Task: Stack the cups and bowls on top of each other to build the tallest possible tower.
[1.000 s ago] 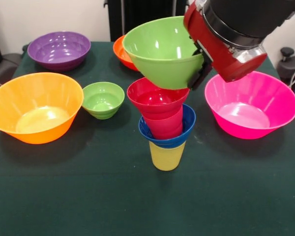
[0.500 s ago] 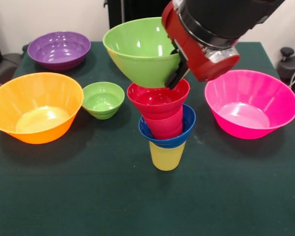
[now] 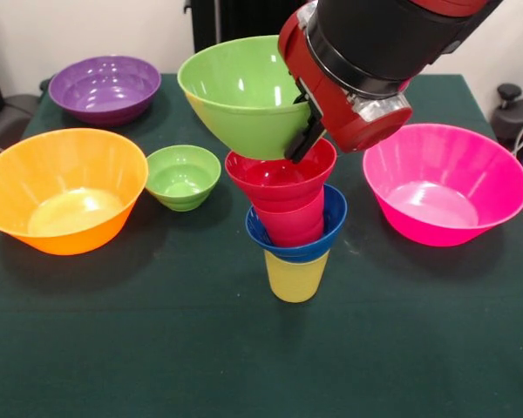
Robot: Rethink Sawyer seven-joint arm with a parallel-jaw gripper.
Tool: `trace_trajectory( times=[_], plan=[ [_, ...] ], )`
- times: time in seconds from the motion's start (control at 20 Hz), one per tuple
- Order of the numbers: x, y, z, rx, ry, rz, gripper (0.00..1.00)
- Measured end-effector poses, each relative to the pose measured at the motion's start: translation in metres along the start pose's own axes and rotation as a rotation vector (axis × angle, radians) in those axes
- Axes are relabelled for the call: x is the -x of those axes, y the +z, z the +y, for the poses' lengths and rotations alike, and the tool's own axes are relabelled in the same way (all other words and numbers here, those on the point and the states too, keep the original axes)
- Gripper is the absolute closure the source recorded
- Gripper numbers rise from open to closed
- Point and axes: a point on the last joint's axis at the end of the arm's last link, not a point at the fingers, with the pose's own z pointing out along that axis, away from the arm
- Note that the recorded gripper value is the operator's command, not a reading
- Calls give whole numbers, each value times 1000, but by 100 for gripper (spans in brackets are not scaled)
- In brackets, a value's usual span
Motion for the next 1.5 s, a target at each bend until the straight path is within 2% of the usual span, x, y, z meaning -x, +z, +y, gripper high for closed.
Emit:
trace_trajectory(
  times=[0.75,1.1,1.5],
  plan=[
    [-1,2,1,0,-2,3,100],
    [2,3,6,29,-4,-19,100],
    [2,6,8,37,-5,-28,100]
  ],
)
